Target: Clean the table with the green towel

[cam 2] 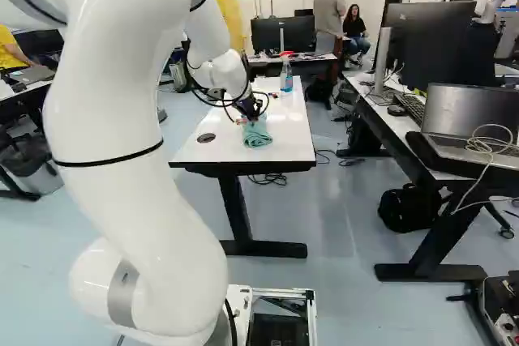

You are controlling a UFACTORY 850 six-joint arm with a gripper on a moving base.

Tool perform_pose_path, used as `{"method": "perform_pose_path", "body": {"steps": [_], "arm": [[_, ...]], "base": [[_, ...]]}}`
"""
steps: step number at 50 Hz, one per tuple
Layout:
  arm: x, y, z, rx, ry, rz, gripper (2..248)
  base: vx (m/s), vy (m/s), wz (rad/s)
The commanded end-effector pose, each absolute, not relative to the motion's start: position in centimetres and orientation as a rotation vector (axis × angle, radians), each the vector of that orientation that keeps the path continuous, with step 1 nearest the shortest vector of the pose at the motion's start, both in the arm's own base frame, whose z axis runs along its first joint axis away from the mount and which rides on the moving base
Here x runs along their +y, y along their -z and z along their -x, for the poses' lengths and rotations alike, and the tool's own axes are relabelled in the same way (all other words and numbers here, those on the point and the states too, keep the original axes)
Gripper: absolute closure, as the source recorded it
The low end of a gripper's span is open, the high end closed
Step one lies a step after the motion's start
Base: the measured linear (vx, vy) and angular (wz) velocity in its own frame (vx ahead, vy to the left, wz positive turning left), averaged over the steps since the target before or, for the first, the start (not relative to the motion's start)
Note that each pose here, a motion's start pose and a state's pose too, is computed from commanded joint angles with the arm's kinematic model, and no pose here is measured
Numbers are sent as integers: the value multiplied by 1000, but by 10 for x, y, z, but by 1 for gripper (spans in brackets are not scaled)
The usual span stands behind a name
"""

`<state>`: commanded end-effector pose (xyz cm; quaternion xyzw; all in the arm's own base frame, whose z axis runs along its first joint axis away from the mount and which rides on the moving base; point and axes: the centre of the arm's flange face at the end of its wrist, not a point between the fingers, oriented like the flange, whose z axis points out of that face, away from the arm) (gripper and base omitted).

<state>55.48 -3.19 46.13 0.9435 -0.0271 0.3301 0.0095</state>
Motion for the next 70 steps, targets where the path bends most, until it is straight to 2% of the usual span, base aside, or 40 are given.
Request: {"method": "perform_pose_path", "body": {"steps": [70], "arm": [[-32,-441,-550,-87,-810,-3019,228]], "base": [[0,0,0]]}}
